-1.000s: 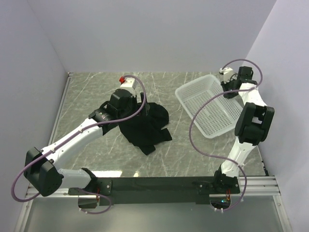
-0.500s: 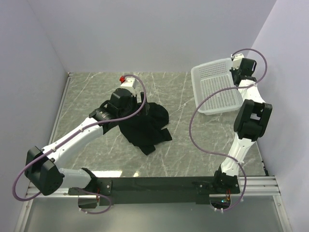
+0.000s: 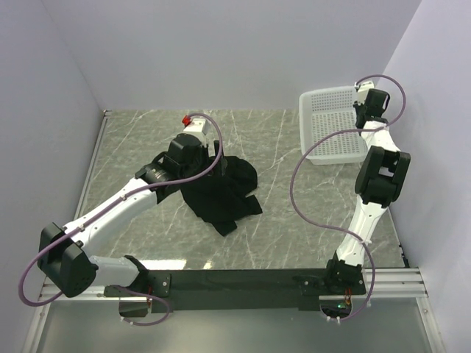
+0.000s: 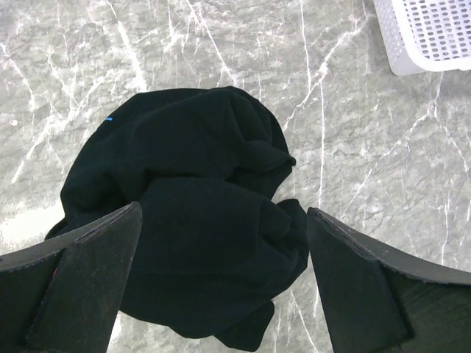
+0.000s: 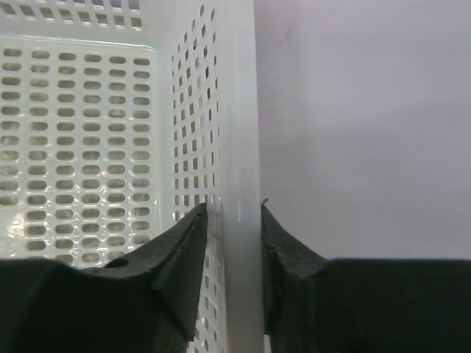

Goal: Fold and stack the t-shirts
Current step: Flatten the tshirt out

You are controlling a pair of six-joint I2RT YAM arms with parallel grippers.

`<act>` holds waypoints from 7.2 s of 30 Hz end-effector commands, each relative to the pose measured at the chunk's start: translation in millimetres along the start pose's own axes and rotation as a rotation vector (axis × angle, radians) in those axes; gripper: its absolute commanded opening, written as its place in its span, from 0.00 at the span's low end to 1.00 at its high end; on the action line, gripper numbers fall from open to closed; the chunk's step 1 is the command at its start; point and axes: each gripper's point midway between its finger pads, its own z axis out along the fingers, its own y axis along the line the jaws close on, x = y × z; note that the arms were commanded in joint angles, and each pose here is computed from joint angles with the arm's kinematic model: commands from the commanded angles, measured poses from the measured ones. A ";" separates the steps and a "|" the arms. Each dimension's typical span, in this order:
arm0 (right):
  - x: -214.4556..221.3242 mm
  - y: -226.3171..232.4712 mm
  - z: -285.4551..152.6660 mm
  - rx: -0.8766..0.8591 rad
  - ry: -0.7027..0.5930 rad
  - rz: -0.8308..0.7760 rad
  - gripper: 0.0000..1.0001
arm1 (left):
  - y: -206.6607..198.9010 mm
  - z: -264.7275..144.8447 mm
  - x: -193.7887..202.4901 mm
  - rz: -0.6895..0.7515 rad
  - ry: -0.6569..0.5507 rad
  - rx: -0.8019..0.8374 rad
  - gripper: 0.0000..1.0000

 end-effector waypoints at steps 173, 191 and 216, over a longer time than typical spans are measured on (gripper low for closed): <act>-15.4 366.6 -400.2 -1.543 0.029 -0.081 0.65 | 84.5 99.4 -12.8 -0.111 0.149 0.021 0.95; 3.3 331.1 -360.5 -1.403 0.074 0.021 0.65 | 78.8 184.1 58.6 -0.012 0.460 0.174 0.81; 5.2 332.9 -361.2 -1.421 0.100 0.035 0.65 | 44.0 103.8 -107.2 0.035 0.007 0.174 0.01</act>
